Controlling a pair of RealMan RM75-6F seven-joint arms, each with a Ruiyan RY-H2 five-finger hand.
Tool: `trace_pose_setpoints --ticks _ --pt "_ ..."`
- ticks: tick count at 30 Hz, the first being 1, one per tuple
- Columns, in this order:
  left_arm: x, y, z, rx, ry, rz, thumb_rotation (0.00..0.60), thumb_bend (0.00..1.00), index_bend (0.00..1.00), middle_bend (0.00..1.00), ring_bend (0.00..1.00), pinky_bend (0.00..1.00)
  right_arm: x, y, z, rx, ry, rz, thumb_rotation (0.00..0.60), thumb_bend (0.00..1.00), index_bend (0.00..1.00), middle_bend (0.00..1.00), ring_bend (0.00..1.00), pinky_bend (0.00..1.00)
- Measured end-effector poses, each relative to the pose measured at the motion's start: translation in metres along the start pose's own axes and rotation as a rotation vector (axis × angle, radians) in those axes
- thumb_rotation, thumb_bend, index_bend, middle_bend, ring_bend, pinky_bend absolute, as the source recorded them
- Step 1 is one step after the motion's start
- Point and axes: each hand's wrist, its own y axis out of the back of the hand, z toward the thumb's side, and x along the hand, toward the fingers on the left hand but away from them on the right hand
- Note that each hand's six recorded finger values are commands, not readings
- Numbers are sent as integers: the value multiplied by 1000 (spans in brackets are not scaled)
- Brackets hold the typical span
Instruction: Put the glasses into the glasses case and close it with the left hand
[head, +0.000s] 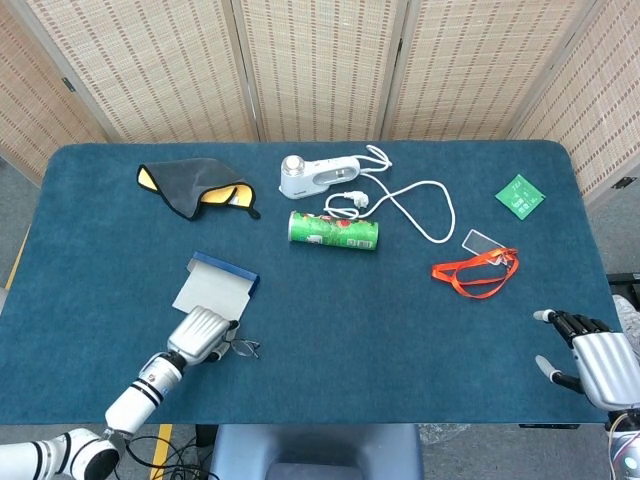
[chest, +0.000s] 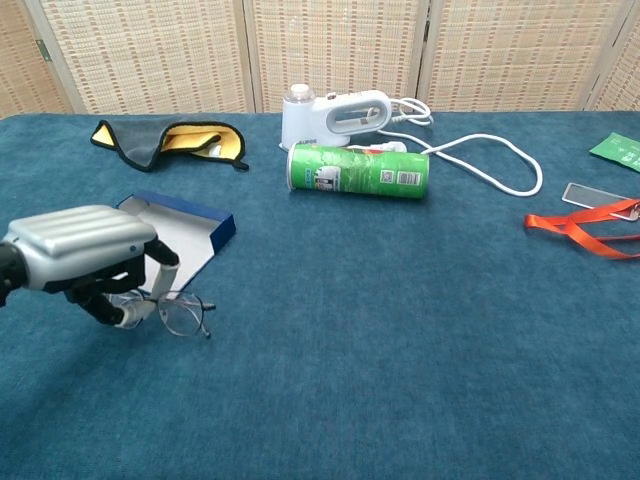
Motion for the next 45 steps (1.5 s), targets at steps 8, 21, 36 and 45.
trace_pose_setpoints --ticks 8,21,36,45 --pt "11 25 -29 53 17 56 600 480 659 972 942 951 2 1 -1 -1 -7 -5 600 214 296 367 420 437" --pt "44 29 -57 114 12 113 600 480 646 960 931 946 5 1 -3 0 -15 -8 600 214 295 367 420 437" --pt "80 26 -60 223 16 156 600 480 637 944 922 941 7 1 -5 4 -28 -4 600 214 295 367 420 437" --pt "89 22 -75 297 49 167 600 480 635 925 910 940 8 0 -6 6 -35 0 600 214 295 367 420 437"
